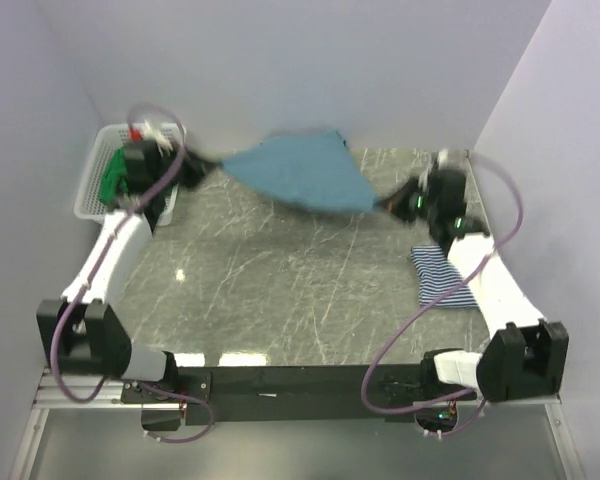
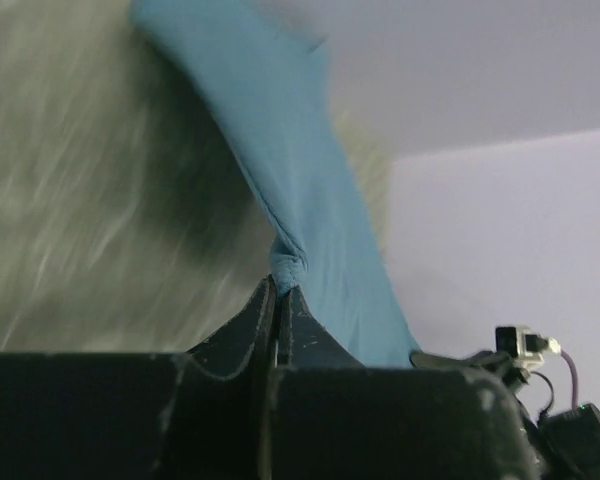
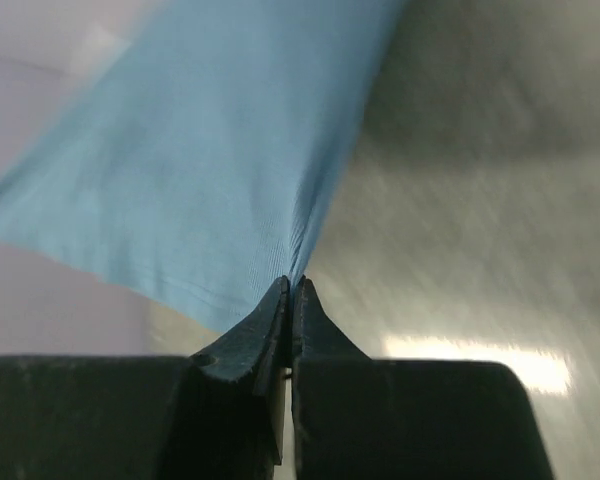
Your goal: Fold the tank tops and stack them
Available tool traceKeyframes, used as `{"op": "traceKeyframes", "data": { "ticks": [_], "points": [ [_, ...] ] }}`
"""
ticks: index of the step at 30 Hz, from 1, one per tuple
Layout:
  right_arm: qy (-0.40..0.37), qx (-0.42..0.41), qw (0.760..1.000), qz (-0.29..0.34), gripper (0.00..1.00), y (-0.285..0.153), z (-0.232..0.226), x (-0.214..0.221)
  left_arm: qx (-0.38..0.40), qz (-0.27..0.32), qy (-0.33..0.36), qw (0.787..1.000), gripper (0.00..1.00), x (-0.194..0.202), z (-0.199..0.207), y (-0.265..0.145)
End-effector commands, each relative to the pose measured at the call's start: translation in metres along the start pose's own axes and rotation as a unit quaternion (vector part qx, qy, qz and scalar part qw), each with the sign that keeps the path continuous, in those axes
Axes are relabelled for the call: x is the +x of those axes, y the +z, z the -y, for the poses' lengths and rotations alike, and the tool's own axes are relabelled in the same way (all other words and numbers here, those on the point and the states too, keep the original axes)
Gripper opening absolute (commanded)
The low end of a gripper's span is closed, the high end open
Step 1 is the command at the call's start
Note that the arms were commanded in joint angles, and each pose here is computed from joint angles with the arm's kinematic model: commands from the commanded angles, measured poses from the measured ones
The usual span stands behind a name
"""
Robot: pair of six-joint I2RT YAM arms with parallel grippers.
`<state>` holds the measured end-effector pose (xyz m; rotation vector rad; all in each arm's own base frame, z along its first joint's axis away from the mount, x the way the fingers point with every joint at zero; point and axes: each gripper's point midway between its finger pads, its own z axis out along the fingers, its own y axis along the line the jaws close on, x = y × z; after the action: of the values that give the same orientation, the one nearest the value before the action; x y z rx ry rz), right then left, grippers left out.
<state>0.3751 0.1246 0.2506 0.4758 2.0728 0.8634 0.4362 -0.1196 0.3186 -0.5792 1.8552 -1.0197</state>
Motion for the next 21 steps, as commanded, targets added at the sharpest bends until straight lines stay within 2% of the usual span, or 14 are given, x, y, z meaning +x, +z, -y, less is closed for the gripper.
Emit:
{"op": "traceKeyframes", "data": {
  "ticks": [1, 2, 4, 5, 6, 7, 8, 9, 10, 12, 13, 15, 18, 21],
  "points": [
    [0.054, 0.038, 0.998, -0.015, 0.00, -0.007, 0.070, 0.071, -0.031, -0.038, -0.019, 0.999, 0.04, 0.071, -0.047, -0.015],
    [0.060, 0.046, 0.997, -0.028, 0.00, -0.009, 0.084, 0.089, -0.059, -0.073, -0.027, 0.995, 0.06, 0.116, -0.078, -0.028],
    [0.086, 0.077, 0.991, -0.063, 0.01, -0.015, 0.121, 0.133, -0.079, -0.095, -0.035, 0.992, 0.18, 0.156, -0.104, -0.041],
    [0.086, 0.081, 0.991, -0.069, 0.10, -0.019, 0.127, 0.142, -0.104, -0.120, -0.037, 0.987, 0.22, 0.193, -0.129, -0.056],
    [0.090, 0.089, 0.989, -0.079, 0.19, -0.022, 0.135, 0.152, -0.103, -0.125, -0.046, 0.986, 0.28, 0.205, -0.134, -0.061],
    [0.099, 0.102, 0.985, -0.092, 0.33, -0.026, 0.145, 0.167, -0.106, -0.131, -0.051, 0.984, 0.32, 0.217, -0.139, -0.067],
    [0.099, 0.101, 0.986, -0.094, 0.39, -0.033, 0.146, 0.172, -0.104, -0.148, -0.052, 0.982, 0.35, 0.238, -0.145, -0.079],
    [0.100, 0.103, 0.985, -0.091, 0.44, -0.037, 0.147, 0.174, -0.103, -0.145, -0.062, 0.982, 0.43, 0.242, -0.144, -0.083],
    [0.101, 0.108, 0.985, -0.086, 0.53, -0.043, 0.149, 0.176, -0.114, -0.150, -0.065, 0.980, 0.45, 0.248, -0.147, -0.090],
    [0.093, 0.114, 0.988, -0.050, 0.59, -0.058, 0.147, 0.166, -0.097, -0.132, -0.061, 0.985, 0.49, 0.245, -0.129, -0.100],
    [0.089, 0.111, 0.989, -0.034, 0.60, -0.064, 0.141, 0.158, -0.107, -0.132, -0.060, 0.984, 0.50, 0.246, -0.129, -0.107],
    [0.078, 0.104, 0.992, 0.000, 0.61, -0.081, 0.131, 0.147, -0.093, -0.095, -0.048, 0.990, 0.58, 0.226, -0.112, -0.113],
    [0.047, 0.099, 0.993, 0.040, 0.61, -0.100, 0.114, 0.123, -0.107, -0.055, -0.016, 0.993, 0.58, 0.200, -0.102, -0.112],
    [0.028, 0.096, 0.994, 0.036, 0.59, -0.101, 0.105, 0.119, -0.115, -0.045, 0.026, 0.992, 0.56, 0.184, -0.087, -0.097]
  ]
}}
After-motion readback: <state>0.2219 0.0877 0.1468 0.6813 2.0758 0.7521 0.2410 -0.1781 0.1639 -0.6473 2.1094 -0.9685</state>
